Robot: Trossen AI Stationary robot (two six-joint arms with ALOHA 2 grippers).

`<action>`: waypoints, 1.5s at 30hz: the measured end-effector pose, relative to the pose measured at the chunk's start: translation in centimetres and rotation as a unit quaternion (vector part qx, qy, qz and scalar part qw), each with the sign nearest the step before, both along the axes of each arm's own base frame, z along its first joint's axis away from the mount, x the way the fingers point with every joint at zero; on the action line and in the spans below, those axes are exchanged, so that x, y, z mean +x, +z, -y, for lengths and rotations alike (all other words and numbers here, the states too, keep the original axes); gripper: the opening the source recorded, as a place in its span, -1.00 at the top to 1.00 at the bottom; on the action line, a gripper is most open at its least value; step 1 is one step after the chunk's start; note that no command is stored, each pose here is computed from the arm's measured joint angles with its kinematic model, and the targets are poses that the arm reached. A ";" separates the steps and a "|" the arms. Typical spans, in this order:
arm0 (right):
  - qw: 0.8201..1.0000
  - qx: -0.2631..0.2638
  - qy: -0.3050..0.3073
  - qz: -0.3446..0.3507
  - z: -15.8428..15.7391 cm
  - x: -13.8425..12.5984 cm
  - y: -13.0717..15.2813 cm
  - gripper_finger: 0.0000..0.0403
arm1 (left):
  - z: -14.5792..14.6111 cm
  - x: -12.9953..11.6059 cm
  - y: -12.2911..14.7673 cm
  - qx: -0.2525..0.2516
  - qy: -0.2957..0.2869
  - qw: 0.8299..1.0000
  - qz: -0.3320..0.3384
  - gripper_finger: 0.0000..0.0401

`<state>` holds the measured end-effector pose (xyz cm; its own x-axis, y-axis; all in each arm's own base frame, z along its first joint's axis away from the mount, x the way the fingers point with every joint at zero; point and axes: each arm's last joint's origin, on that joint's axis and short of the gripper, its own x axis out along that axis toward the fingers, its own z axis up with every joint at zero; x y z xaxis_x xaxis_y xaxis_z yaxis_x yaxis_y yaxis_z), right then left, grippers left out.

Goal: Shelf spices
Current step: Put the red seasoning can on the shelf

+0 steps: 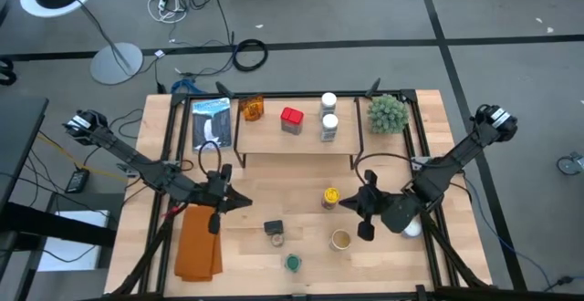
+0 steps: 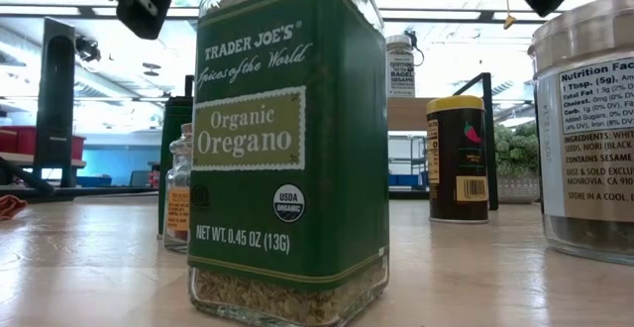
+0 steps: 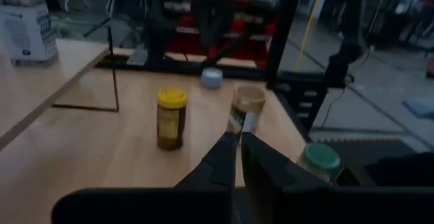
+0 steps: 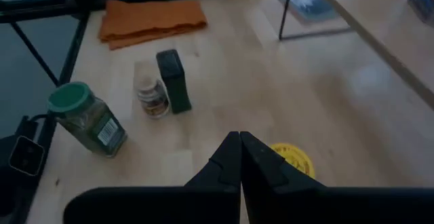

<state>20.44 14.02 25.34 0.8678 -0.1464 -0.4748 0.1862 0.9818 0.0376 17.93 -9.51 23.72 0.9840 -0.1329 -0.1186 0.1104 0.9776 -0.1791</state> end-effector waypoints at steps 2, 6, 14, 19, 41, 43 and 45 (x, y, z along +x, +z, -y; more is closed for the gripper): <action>1.000 -0.002 -0.004 0.002 0.5 0.0 -0.3 1.00 | 0.0 0.0 0.3 -0.008 0.000 1.000 0.014 0.85; 1.000 -0.002 -0.014 0.002 1.3 -0.2 -0.6 1.00 | 0.0 0.1 0.5 -0.013 0.003 1.000 0.023 0.85; 1.000 0.005 0.019 -0.008 1.6 -0.1 -0.5 1.00 | -1.1 0.4 2.0 -0.016 0.078 0.992 0.095 0.85; 1.000 0.000 0.023 -0.009 1.6 -0.1 -0.5 0.99 | -2.3 1.5 3.4 -0.007 0.119 0.987 0.105 0.85; 0.999 0.011 0.048 -0.015 1.4 -0.1 -0.5 1.00 | -9.4 15.9 12.8 0.104 0.062 0.969 -0.214 0.91; 0.999 0.011 0.049 -0.015 1.4 -0.1 -0.5 0.99 | -10.4 16.7 12.5 0.118 0.053 0.956 -0.262 0.91; 0.999 0.011 0.049 -0.015 1.4 -0.1 -0.5 0.99 | -11.4 17.3 12.1 0.133 0.045 0.943 -0.303 0.91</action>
<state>20.37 12.61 24.88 0.8629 -0.0504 -0.5029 0.0905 0.9943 0.0556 35.22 1.94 35.80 0.7311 0.0617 -0.6795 -0.0191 0.9974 0.0700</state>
